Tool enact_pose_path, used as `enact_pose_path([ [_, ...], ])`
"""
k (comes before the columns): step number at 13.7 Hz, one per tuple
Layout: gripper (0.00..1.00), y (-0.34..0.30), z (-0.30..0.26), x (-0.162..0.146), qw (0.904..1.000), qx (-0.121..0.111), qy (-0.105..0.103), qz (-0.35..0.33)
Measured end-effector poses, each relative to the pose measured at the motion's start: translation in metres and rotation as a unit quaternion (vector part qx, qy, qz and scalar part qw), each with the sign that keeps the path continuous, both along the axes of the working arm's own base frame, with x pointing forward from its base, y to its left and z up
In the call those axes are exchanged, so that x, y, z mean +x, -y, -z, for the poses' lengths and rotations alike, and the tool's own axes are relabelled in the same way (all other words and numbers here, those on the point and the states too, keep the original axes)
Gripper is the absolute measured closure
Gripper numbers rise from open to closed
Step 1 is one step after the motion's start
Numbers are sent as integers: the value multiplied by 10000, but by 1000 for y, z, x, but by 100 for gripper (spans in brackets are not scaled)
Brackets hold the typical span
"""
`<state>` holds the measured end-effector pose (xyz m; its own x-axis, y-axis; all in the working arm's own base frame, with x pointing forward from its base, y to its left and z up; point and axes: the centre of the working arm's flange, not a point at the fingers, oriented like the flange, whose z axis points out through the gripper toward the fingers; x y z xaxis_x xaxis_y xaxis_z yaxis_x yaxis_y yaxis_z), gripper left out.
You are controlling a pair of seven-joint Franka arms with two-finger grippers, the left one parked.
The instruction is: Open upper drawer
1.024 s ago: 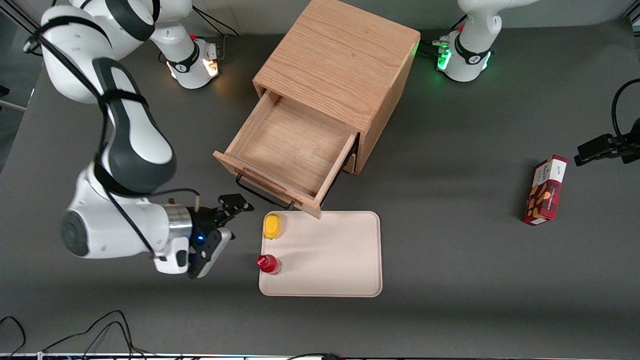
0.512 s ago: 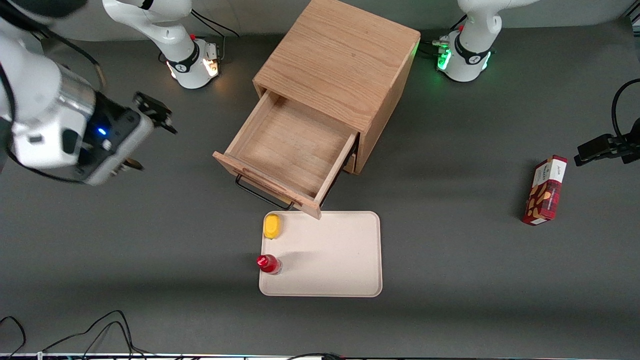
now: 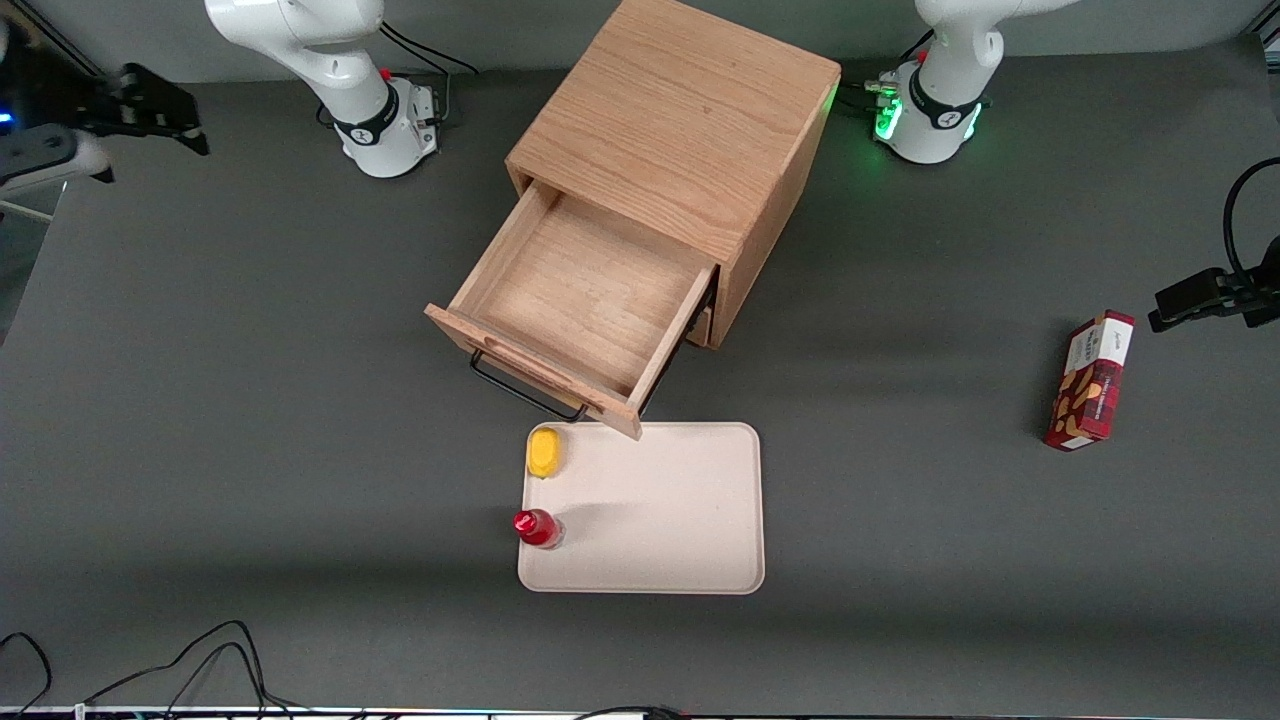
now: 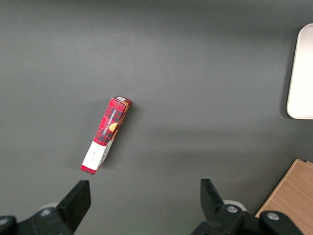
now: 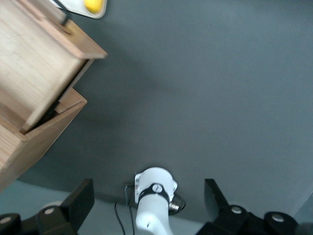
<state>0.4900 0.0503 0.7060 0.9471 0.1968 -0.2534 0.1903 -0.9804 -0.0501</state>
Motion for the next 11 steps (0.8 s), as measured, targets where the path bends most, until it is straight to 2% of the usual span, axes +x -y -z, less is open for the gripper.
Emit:
enact_pose_path([
  [2,0,25,36,-10,9991,-8,-18,423],
  [5,0,12,82,-45,9969,-120,209,754],
  [7,0,3,90,-60,9941,-190,407,988],
  [11,0,-17,98,-64,9891,-482,537,1282],
])
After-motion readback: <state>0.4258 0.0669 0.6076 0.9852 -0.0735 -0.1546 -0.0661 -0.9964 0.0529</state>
